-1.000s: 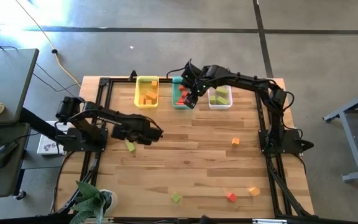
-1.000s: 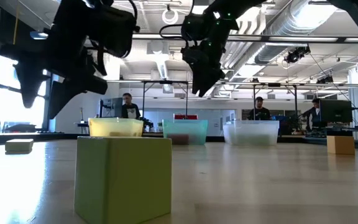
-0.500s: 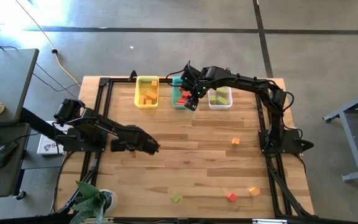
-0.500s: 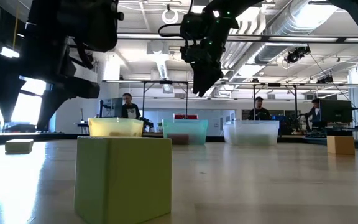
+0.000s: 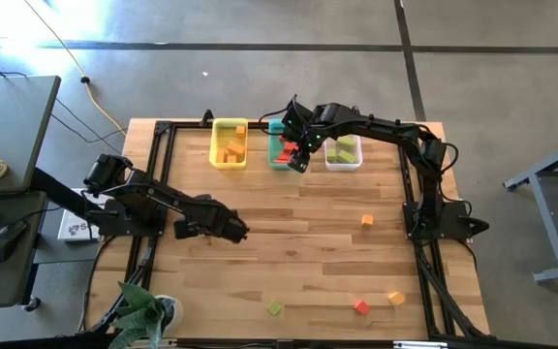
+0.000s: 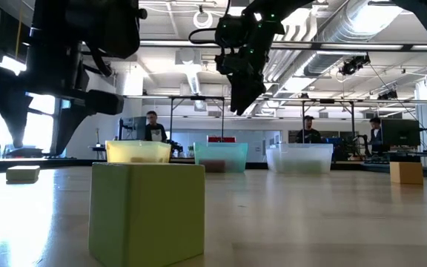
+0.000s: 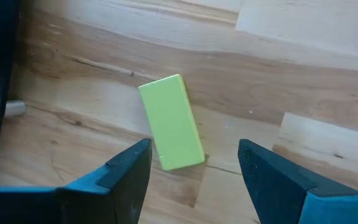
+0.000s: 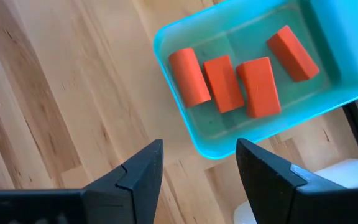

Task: Sort & place blocks by color
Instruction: Put the light green block into the white bin

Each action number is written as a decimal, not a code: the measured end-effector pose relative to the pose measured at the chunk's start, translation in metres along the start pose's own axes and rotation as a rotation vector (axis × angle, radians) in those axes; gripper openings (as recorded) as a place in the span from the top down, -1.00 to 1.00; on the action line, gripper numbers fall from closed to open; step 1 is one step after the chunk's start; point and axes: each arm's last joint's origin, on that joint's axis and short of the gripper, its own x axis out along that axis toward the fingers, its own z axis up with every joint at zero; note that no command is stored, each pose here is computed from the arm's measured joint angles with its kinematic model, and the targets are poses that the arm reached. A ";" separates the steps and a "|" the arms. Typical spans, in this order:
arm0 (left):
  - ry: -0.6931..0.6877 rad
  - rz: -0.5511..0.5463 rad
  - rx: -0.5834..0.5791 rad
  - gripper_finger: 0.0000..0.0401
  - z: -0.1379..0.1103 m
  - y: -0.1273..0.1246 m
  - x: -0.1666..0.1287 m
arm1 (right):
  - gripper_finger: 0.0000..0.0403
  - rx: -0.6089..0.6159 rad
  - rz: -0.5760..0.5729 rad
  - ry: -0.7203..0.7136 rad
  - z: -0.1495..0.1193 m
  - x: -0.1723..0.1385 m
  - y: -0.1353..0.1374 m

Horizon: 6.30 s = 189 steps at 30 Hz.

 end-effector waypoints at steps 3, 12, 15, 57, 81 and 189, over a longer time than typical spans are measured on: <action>-0.004 0.002 -0.005 -0.13 0.000 0.001 0.001 | 0.06 -0.004 0.000 0.001 0.000 0.000 0.000; 0.031 -0.026 -0.071 -0.13 -0.010 0.007 0.023 | 0.06 -0.020 0.000 0.003 0.000 0.000 0.000; 0.040 -0.002 -0.074 -0.13 -0.010 0.010 0.027 | 0.06 -0.030 0.000 0.003 0.000 0.000 0.000; -0.076 -0.159 0.449 0.52 -0.008 0.005 0.027 | 0.06 0.004 0.341 -0.035 0.003 -0.002 0.006; -0.474 -0.652 1.361 0.52 0.027 -0.031 -0.024 | 0.06 0.320 0.589 0.021 0.010 -0.005 0.072; -0.973 -0.646 1.259 0.00 0.084 -0.042 -0.082 | 0.78 0.384 -0.296 0.252 -0.064 0.040 -0.103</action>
